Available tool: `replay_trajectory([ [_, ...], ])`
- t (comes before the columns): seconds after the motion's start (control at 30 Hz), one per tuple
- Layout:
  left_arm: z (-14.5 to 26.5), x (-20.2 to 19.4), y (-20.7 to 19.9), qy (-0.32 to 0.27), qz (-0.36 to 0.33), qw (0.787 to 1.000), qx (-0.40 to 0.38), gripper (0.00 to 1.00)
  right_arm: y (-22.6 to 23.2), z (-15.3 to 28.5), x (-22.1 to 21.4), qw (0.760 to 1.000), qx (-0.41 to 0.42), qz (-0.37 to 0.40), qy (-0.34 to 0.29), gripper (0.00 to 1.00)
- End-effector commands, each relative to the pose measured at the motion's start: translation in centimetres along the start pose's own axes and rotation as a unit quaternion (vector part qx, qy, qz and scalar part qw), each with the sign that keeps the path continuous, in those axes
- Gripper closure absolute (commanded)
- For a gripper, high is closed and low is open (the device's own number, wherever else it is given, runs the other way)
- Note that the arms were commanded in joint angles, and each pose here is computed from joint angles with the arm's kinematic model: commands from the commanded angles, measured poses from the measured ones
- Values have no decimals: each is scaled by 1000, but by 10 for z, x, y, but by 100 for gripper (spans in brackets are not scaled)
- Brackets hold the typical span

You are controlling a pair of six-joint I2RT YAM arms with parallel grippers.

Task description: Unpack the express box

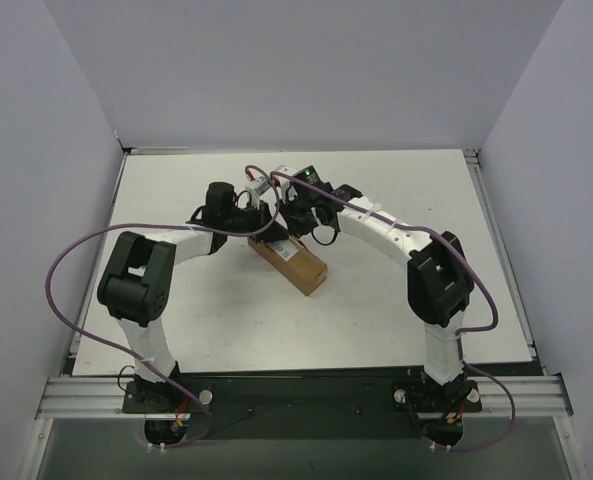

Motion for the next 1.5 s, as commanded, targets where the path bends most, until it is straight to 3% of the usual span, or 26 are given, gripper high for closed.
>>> replay_trajectory([
  [0.0, -15, -4, 32, 9, 29, 999, 33, 100, 4, 25, -4, 1000, 17, 13, -5, 100],
  [0.4, -18, -19, 72, 17, 55, 992, 113, 100, 12, 51, -23, 999, 1, -24, 36, 100],
  [1.03, -18, -27, 76, 9, 62, 989, 136, 100, 22, 85, -79, 992, 18, -46, 113, 100],
  [1.47, -15, -27, 79, 4, 54, 986, 155, 100, 24, 108, -88, 989, 30, -65, 132, 100],
])
Point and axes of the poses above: each gripper's point midway between its finger pads, its own z axis back along the fingers, its own y axis along the line the jaws close on, x = y × z, the point moved 1 cm from there along z, back along the fingers, and after that the axes turned 3 degrees about z, right-handed, at the moved point
